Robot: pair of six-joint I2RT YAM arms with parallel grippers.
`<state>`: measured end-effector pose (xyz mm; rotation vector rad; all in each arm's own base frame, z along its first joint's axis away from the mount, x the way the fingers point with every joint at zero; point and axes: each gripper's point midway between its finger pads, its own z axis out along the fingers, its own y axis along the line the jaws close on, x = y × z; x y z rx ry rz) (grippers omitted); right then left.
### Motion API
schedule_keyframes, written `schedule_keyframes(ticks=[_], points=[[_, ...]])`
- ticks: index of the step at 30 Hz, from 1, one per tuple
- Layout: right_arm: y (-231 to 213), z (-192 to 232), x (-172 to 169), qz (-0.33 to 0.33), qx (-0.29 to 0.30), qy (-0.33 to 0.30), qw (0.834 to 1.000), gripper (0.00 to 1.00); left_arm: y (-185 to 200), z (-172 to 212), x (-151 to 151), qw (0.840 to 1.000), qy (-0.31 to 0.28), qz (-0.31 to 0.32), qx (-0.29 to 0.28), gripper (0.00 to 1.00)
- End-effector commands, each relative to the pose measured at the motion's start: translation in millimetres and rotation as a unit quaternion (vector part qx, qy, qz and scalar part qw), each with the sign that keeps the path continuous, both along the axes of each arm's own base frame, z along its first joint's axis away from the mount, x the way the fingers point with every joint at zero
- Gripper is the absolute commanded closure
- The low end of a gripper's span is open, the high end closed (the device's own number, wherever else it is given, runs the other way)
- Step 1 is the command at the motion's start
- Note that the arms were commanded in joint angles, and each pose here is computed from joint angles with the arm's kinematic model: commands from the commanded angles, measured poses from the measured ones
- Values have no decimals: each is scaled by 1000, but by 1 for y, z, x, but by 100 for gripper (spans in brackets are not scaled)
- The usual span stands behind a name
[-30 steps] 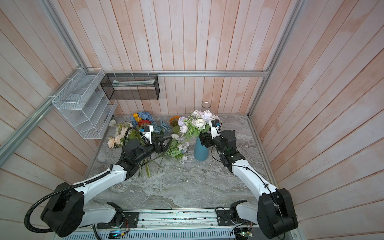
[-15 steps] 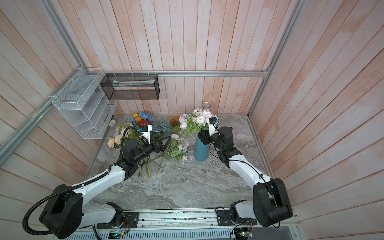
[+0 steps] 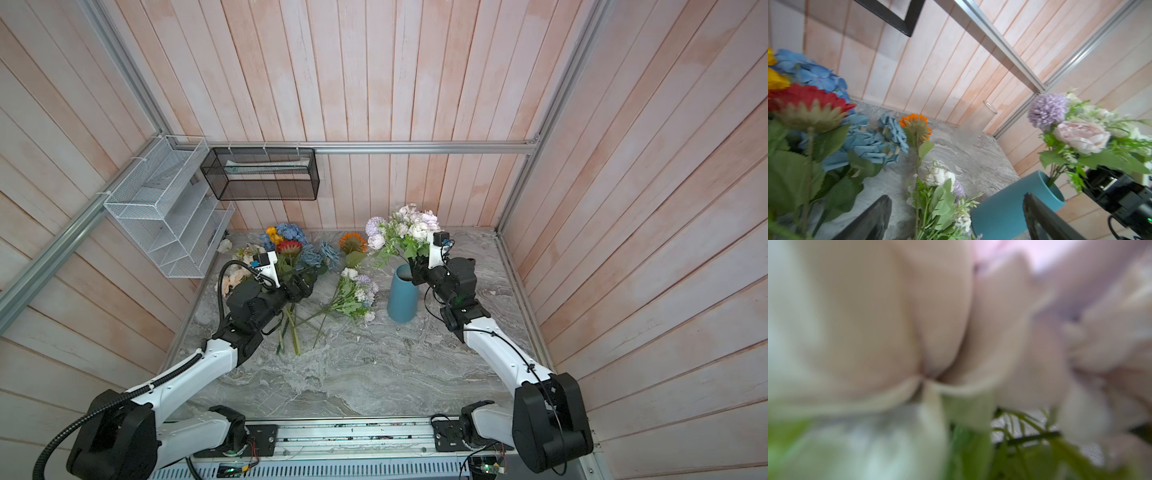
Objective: Arrange the flowers into the vase
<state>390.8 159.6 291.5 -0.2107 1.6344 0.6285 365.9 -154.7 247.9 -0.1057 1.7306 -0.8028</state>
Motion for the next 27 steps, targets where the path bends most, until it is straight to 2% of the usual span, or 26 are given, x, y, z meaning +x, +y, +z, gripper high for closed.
schedule_keyframes(ticks=[1,10,16,19,22,25,27], points=[[-15,5,3,-29,41,-3,999,73,19,-7,-2,999,17,39,-7,0],[-19,-13,6,-19,95,36,995,71,39,-14,-5,997,33,68,11,0],[-18,-11,4,-14,102,37,994,65,67,-40,1,989,84,112,44,0],[-17,-11,3,-12,103,40,994,60,91,-52,10,980,115,144,70,0],[-16,-13,4,-10,104,44,994,58,107,-50,25,978,115,154,76,0],[-16,-16,6,-10,107,50,993,57,106,-42,46,980,103,143,97,6],[-15,-16,7,-9,107,52,993,57,103,-43,62,978,109,130,121,14]])
